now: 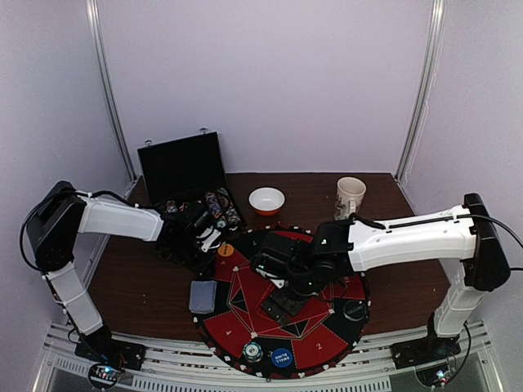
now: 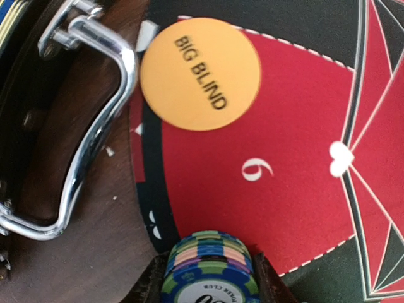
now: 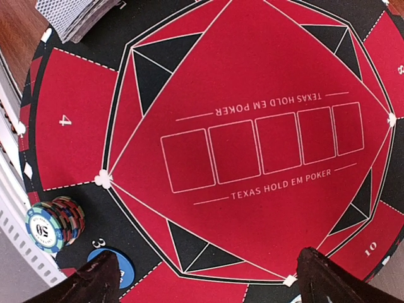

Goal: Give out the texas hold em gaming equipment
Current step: Move the poker chips pile to the big blind area, then pick up the poker card from the poker table mat, then pass from the left arm to the right, then pass from the right arm to the left

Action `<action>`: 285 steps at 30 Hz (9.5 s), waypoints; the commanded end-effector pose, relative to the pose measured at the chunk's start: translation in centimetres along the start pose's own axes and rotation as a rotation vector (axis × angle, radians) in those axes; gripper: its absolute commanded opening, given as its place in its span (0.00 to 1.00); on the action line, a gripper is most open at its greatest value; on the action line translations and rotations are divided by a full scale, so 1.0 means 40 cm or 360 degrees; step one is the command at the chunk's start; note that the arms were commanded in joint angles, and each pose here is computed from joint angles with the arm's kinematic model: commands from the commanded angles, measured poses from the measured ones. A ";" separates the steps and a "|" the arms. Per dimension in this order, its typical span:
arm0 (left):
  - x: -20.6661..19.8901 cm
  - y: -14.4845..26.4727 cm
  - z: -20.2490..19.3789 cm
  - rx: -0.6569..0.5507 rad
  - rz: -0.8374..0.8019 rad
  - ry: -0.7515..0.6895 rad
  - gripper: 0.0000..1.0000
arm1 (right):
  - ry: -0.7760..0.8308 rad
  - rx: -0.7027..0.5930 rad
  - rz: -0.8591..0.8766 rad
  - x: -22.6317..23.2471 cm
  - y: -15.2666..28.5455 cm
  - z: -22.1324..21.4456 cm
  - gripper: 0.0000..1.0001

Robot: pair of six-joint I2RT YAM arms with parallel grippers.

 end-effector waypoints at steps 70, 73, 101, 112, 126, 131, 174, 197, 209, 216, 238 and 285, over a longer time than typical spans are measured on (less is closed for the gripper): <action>-0.008 -0.037 0.077 0.0024 -0.0028 -0.0110 0.08 | -0.0013 -0.0012 -0.0081 -0.045 0.016 0.004 1.00; -0.008 -0.038 0.077 0.0027 -0.0028 -0.0113 0.18 | -0.0013 -0.0015 -0.0081 -0.044 0.017 0.005 1.00; 0.000 0.229 0.135 -0.0366 0.0097 0.0043 0.95 | -0.0007 -0.0070 -0.0124 -0.048 0.032 0.024 1.00; -0.112 0.263 -0.050 -0.0206 0.0167 0.0276 0.98 | -0.0090 -0.0150 -0.0137 -0.096 0.038 0.035 1.00; -0.168 0.213 -0.138 -0.0416 0.0049 0.0712 0.98 | -0.0075 -0.0094 -0.0118 -0.094 0.007 0.021 1.00; -0.185 0.194 -0.134 -0.0495 0.0000 0.0770 0.98 | -0.0069 -0.0081 -0.0118 -0.093 0.000 0.020 1.00; -0.221 0.001 -0.225 -0.0105 0.0030 0.0498 0.68 | -0.0034 -0.0069 -0.0097 -0.089 0.004 0.023 1.00; -0.261 0.172 -0.137 -0.0219 -0.0179 -0.0221 0.42 | -0.0320 -0.0398 0.0385 -0.198 0.119 0.082 1.00; -0.342 0.375 -0.033 -0.0494 -0.0403 -0.0840 0.42 | -0.0477 -0.0651 0.1060 -0.264 0.146 0.167 1.00; -0.348 0.392 -0.002 -0.0485 -0.0339 -0.0948 0.42 | -0.0444 -0.0591 0.1310 -0.214 0.104 0.171 0.99; -0.345 0.425 0.028 -0.0631 -0.0261 -0.1018 0.41 | -0.0460 -0.0439 0.1683 -0.102 0.019 0.200 0.81; -0.328 0.353 -0.004 -0.0719 -0.0153 -0.1113 0.50 | -0.0427 -0.0438 0.1508 -0.097 0.026 0.190 0.31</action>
Point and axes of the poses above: each gripper's point midway between its finger pads, its own y axis back along the fingers, its own x axis along the line the jaws close on, z = x × y, the point moved 9 cm from there along y, back along the fingers, and after that the axes turned 6 degrees about -y, right-handed, at the moved point
